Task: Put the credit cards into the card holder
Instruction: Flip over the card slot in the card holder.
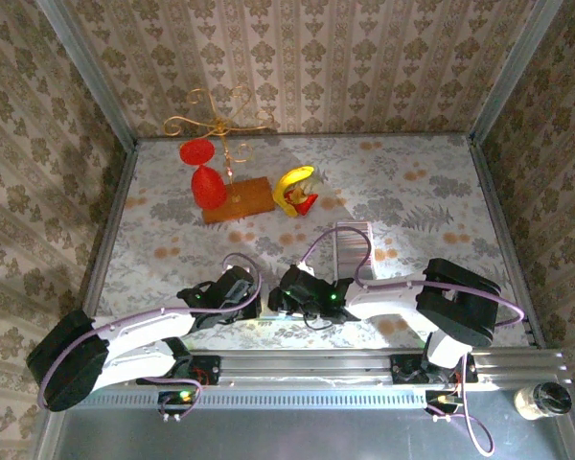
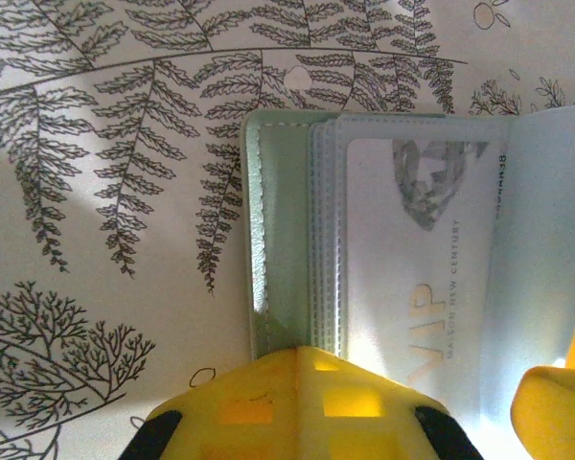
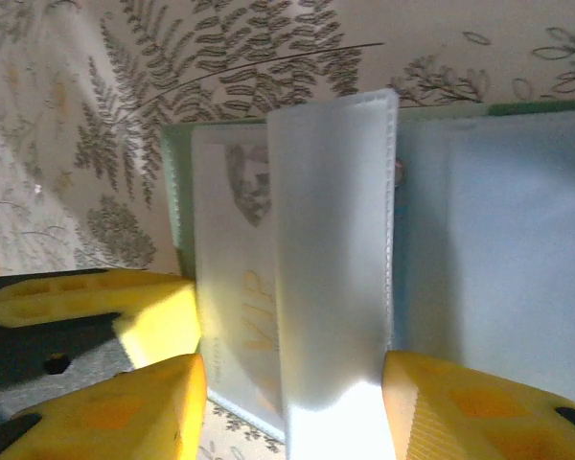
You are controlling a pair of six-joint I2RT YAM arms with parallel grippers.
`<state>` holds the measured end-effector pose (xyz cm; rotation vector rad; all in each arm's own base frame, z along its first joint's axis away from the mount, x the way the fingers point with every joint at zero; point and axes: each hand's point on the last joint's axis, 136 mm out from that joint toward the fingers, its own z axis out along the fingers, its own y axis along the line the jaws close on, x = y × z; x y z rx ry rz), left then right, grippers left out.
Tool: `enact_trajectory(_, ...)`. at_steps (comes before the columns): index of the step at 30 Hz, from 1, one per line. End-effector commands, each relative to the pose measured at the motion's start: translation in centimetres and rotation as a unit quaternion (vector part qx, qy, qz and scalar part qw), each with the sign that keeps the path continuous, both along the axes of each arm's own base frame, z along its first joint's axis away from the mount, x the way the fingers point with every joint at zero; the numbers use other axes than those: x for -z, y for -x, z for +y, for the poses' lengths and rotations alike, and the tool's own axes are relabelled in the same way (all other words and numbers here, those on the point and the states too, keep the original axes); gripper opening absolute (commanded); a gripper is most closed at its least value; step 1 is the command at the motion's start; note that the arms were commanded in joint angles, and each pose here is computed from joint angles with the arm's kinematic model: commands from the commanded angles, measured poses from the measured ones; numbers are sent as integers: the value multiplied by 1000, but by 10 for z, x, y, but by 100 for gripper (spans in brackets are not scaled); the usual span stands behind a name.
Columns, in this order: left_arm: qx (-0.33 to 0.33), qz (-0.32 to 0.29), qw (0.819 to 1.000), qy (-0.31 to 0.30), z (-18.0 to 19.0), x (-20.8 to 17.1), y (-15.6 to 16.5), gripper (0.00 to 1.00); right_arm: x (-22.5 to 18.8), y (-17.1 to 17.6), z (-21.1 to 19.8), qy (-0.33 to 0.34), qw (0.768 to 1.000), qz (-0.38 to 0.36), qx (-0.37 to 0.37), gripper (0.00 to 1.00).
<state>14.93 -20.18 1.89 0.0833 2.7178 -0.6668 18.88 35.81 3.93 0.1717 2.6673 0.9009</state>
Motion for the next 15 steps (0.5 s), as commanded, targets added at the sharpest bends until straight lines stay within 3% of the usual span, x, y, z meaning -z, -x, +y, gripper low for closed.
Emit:
enact_trajectory(1, -1, 28, 999, -25, 13, 17, 15, 0, -9, -1, 15, -48, 999, -2, 8, 51)
enact_trajectory(15, -6, 14, 1000, -11, 13, 9, 12, 0, -17, -4, 22, -79, 997, -6, 19, 49)
